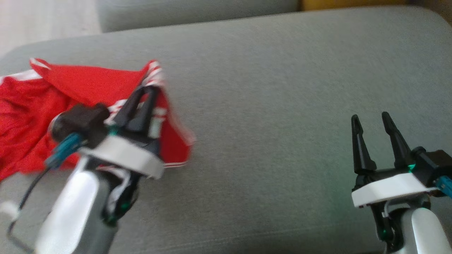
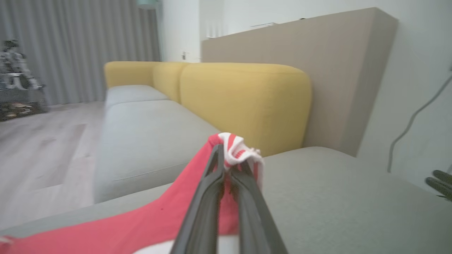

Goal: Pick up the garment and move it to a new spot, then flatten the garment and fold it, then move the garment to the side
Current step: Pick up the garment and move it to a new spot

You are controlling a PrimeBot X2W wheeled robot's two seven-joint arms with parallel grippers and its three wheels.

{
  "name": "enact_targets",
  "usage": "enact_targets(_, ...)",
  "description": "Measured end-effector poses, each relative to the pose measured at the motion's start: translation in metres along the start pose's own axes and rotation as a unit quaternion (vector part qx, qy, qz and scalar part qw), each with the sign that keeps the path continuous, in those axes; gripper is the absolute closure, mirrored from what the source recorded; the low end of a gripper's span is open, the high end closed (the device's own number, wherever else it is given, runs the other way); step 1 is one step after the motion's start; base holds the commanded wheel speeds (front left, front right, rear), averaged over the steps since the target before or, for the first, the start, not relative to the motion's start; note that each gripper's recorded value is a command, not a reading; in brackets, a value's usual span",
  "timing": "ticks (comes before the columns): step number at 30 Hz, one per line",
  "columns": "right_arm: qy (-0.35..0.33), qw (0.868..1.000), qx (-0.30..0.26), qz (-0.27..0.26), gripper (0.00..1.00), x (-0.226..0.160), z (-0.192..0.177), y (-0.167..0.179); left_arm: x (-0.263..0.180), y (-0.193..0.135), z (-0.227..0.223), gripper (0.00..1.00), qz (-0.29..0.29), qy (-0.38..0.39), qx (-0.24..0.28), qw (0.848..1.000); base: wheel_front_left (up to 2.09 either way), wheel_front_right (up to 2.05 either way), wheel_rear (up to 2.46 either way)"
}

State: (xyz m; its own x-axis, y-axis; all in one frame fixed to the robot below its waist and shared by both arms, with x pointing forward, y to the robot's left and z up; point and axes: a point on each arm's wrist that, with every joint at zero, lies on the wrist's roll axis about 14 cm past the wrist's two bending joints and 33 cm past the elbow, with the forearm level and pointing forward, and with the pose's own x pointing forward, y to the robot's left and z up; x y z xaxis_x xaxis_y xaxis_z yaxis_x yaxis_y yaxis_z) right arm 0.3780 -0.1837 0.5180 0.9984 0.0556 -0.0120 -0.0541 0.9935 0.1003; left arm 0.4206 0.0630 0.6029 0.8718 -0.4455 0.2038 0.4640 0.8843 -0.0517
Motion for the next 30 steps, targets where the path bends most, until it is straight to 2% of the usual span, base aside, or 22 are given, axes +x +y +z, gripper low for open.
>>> enact_targets(5, 0.007, 1.000, 0.003, -0.023, 0.00, -0.006, -0.006, -0.014, 0.035, -0.044, -0.013, 1.00, -0.076, 0.003, -0.032, 0.997, 0.00, 0.00, 0.00)
enact_targets(6, 0.010, 0.999, 0.005, -0.036, 0.00, -0.008, -0.009, -0.022, 0.049, -0.064, -0.022, 1.00, -0.109, 0.008, -0.045, 0.993, 0.00, 0.00, 0.00)
enact_targets(15, 0.015, 0.996, 0.004, -0.089, 0.00, -0.009, -0.018, -0.056, 0.095, -0.152, -0.069, 1.00, -0.241, 0.042, -0.105, 0.964, 0.00, 0.00, 0.00)
enact_targets(19, 0.029, 0.994, 0.004, -0.109, 0.00, -0.012, -0.030, -0.068, 0.099, -0.178, -0.115, 1.00, -0.281, 0.102, -0.108, 0.948, 0.00, 0.00, 0.00)
enact_targets(25, 0.044, 0.991, 0.004, -0.125, 0.00, -0.013, -0.045, -0.077, 0.082, -0.196, -0.194, 1.00, -0.311, 0.214, -0.095, 0.921, 0.00, 0.00, 0.00)
enact_targets(26, 0.046, 0.991, 0.003, -0.127, 0.00, -0.013, -0.047, -0.079, 0.079, -0.198, -0.201, 0.93, -0.316, 0.226, -0.092, 0.917, 0.00, 0.00, 0.00)
enact_targets(27, 0.048, 0.991, 0.003, -0.128, 0.00, -0.013, -0.048, -0.079, 0.077, -0.199, -0.207, 0.65, -0.319, 0.236, -0.087, 0.914, 0.00, 0.00, 0.00)
enact_targets(28, 0.049, 0.991, 0.004, -0.127, 0.00, -0.013, -0.049, -0.079, 0.075, -0.199, -0.210, 0.00, -0.322, 0.241, -0.083, 0.912, 0.00, 0.00, 0.00)
enact_targets(30, 0.049, 0.991, 0.006, -0.123, 0.00, -0.011, -0.051, -0.077, 0.075, -0.199, -0.209, 0.00, -0.324, 0.240, -0.076, 0.912, 0.00, 0.00, 0.00)
